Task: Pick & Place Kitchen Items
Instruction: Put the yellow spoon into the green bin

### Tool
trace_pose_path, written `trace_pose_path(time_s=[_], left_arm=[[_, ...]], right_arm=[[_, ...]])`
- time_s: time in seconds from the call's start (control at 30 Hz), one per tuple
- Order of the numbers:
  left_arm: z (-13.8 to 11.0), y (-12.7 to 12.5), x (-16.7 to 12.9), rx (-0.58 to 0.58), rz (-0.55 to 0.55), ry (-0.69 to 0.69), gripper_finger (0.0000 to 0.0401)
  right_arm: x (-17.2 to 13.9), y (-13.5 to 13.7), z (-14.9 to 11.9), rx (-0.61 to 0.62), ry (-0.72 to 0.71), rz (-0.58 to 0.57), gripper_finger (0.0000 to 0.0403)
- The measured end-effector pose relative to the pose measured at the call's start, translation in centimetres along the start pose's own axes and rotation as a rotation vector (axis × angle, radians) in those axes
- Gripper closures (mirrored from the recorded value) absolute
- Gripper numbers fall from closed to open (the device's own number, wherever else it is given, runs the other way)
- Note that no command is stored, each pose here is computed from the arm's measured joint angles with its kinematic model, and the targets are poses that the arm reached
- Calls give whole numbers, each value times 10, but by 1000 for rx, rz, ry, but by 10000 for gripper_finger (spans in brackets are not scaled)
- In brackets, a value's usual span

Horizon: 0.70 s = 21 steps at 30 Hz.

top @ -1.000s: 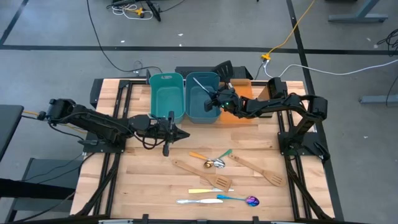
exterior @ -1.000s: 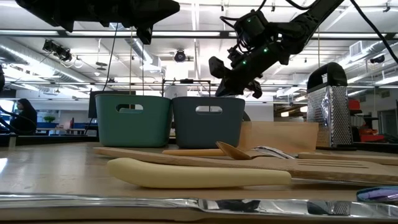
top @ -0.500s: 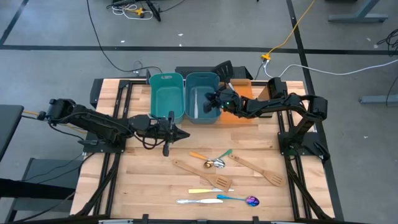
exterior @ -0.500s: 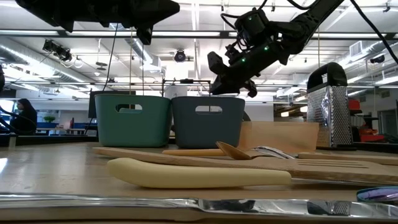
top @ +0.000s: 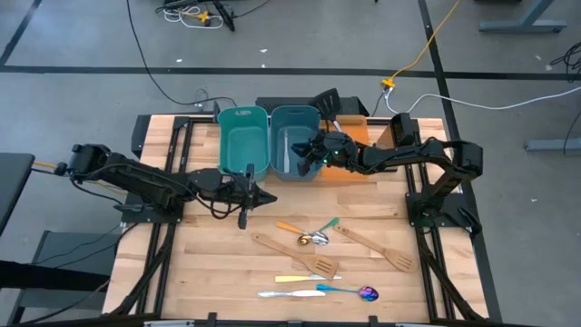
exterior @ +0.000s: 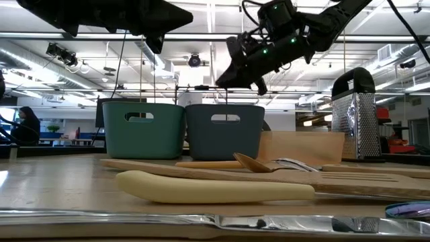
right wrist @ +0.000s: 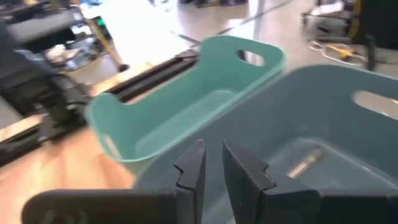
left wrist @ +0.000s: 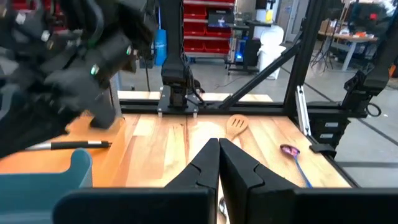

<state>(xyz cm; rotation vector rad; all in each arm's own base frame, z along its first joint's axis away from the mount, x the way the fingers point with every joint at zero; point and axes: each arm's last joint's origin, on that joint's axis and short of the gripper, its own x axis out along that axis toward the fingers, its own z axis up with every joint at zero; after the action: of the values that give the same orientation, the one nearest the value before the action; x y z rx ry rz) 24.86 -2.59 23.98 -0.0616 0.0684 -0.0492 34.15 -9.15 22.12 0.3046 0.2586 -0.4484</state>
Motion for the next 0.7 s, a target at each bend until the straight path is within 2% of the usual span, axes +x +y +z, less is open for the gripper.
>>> trace_pose_path(time_s=[0.33,0.7], left_arm=[[-2,-4,0,3,-14,18,389],[-4,-14,-1,8,-54,34,389]], right_arm=[[-23,25,13,-43,17,235,334],[-39,54,2,-82,121,390,334]])
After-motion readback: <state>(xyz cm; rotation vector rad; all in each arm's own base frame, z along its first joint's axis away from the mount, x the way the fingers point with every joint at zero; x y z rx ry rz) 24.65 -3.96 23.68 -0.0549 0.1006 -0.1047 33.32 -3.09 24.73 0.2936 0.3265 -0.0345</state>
